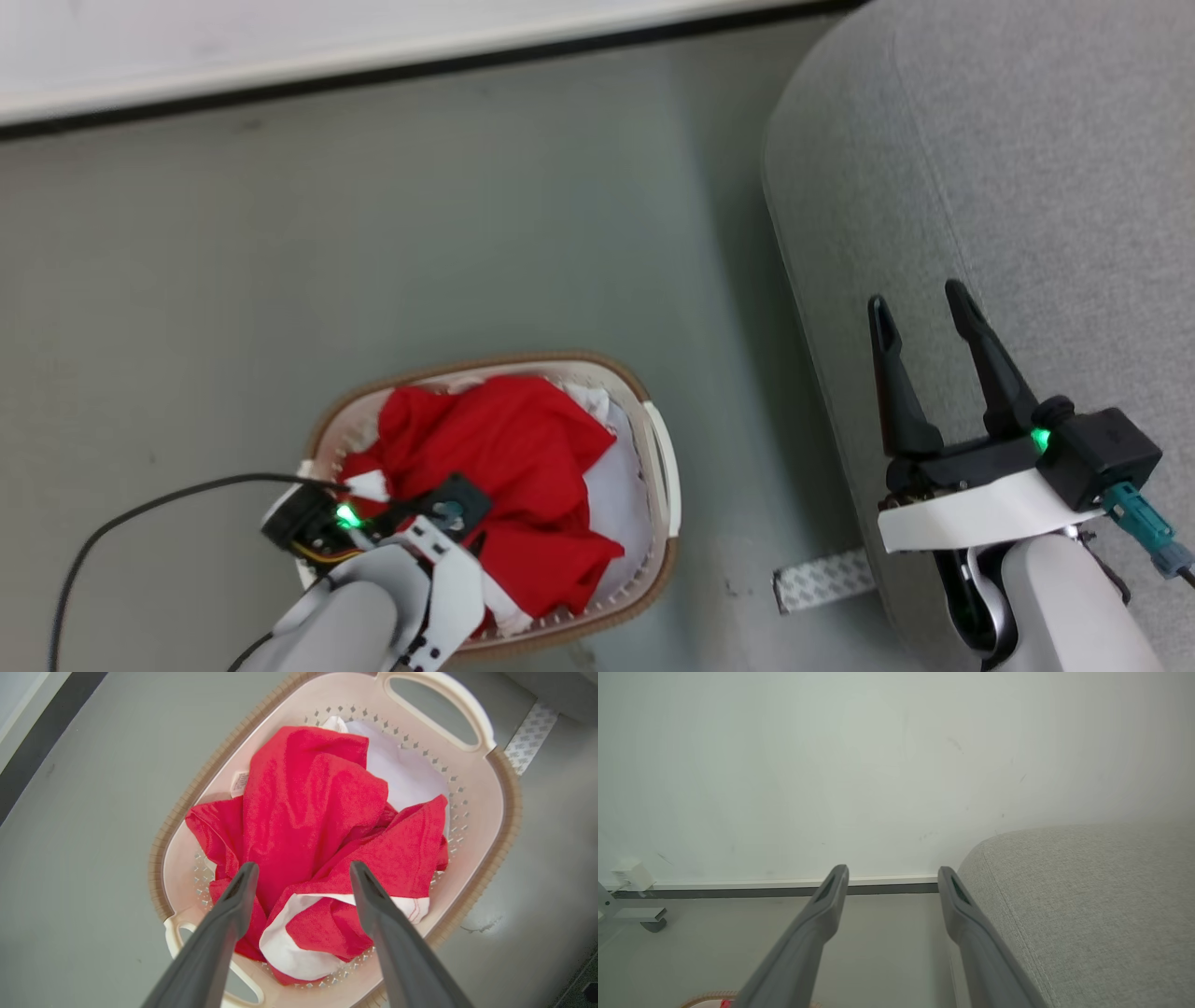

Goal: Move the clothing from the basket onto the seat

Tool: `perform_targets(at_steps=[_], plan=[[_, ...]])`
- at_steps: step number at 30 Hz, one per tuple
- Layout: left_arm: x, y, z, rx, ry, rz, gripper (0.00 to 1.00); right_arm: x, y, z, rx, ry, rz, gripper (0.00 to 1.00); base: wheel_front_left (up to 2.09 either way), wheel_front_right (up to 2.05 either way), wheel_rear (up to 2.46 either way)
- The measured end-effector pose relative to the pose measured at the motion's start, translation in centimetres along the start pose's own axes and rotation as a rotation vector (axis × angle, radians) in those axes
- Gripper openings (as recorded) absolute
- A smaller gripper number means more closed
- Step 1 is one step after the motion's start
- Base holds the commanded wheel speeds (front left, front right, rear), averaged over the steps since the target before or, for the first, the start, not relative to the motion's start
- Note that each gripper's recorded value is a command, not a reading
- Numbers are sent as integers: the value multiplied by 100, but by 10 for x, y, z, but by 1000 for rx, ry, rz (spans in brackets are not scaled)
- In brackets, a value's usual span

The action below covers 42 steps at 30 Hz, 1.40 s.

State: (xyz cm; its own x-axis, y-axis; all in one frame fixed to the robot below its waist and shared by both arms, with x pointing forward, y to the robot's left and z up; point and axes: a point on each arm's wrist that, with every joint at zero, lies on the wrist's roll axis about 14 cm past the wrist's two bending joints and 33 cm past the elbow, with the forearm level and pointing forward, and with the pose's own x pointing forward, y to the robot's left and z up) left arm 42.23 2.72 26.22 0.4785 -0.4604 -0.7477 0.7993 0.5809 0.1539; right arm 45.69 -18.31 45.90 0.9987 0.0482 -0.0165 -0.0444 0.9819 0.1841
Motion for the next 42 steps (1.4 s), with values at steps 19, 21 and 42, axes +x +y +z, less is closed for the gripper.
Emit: perform_targets(at_steps=[19,21,42], plan=[[77,-13,-87,224,303,-214,100,40,8,-53,28,63,56,100,0,0,0],[81,-18,-95,213,316,-232,100,41,8,-60,30,77,57,100,0,0,0],[31,-32,24,-403,-191,-121,0,24,15,-23,56,11,43,100,0,0,0]])
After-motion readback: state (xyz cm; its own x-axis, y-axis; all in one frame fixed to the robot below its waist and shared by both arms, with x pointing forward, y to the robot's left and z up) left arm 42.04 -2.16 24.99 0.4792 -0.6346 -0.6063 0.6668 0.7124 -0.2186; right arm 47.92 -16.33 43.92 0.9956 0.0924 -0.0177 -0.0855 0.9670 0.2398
